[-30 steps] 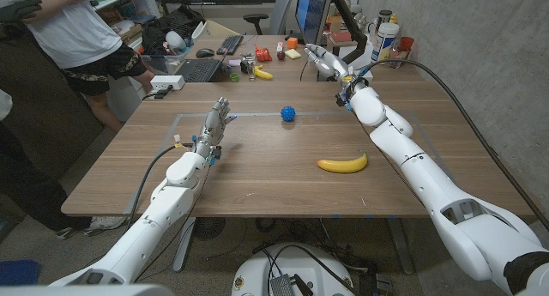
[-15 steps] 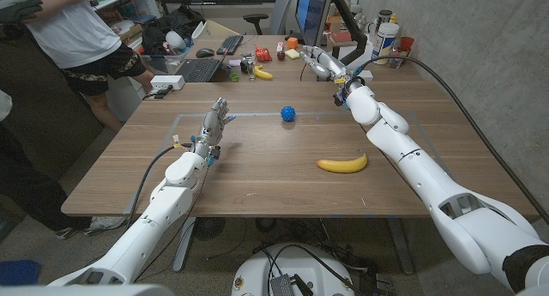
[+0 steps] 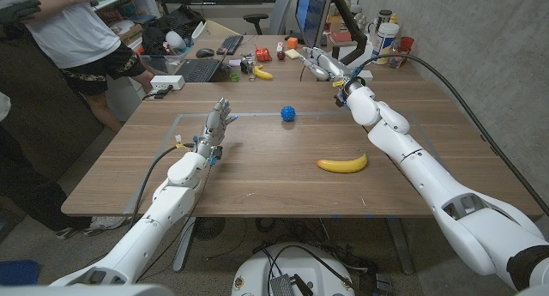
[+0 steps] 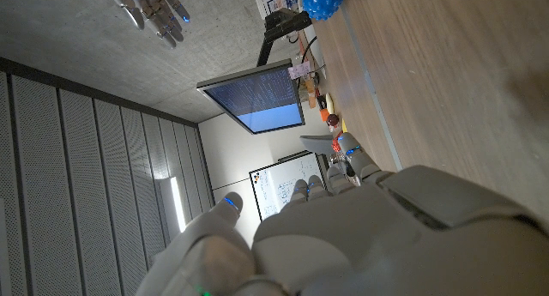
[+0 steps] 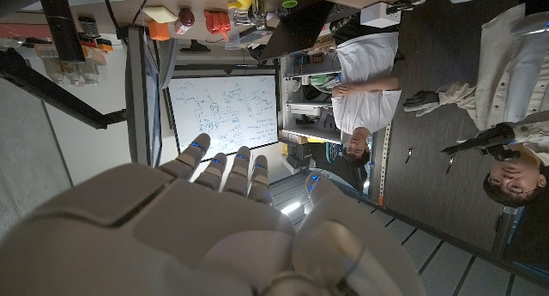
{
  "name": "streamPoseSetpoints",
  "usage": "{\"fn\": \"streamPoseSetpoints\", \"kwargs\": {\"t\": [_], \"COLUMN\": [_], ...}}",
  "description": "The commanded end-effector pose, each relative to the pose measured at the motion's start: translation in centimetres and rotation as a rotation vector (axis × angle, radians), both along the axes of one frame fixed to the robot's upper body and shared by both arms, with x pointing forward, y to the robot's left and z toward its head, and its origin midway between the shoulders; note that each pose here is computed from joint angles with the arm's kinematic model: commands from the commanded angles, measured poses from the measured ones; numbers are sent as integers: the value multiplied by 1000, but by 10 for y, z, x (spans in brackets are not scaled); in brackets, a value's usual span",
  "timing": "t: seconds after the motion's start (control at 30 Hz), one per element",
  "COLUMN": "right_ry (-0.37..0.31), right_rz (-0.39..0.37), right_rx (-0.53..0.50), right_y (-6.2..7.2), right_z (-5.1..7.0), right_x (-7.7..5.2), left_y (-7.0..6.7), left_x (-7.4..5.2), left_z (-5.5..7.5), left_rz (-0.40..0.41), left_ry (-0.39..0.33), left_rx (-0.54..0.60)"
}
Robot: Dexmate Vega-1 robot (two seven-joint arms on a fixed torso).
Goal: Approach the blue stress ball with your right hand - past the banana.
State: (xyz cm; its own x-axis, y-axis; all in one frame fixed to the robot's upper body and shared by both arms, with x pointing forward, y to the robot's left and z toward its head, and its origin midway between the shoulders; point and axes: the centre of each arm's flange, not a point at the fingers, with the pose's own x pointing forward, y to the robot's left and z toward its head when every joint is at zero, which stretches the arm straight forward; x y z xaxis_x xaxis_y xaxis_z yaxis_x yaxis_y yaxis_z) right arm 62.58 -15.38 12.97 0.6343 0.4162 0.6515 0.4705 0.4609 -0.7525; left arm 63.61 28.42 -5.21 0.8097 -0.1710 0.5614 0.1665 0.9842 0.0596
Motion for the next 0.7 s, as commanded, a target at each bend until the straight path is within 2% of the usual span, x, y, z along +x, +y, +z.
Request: {"fn": "streamPoseSetpoints", "kwargs": {"t": [0.03, 0.7], "right_ry": [-11, -3], "right_rz": [-28, -34], "right_rx": [-59, -122], "right_y": [3, 20], "right_z": [-9, -15], "right_x": [-3, 0], "left_y": [-6, -1], "left_x": [-1, -5], "left_z": [-1, -5], "left_rz": [4, 13], "left_ry": [1, 3], "left_rx": [0, -7]}}
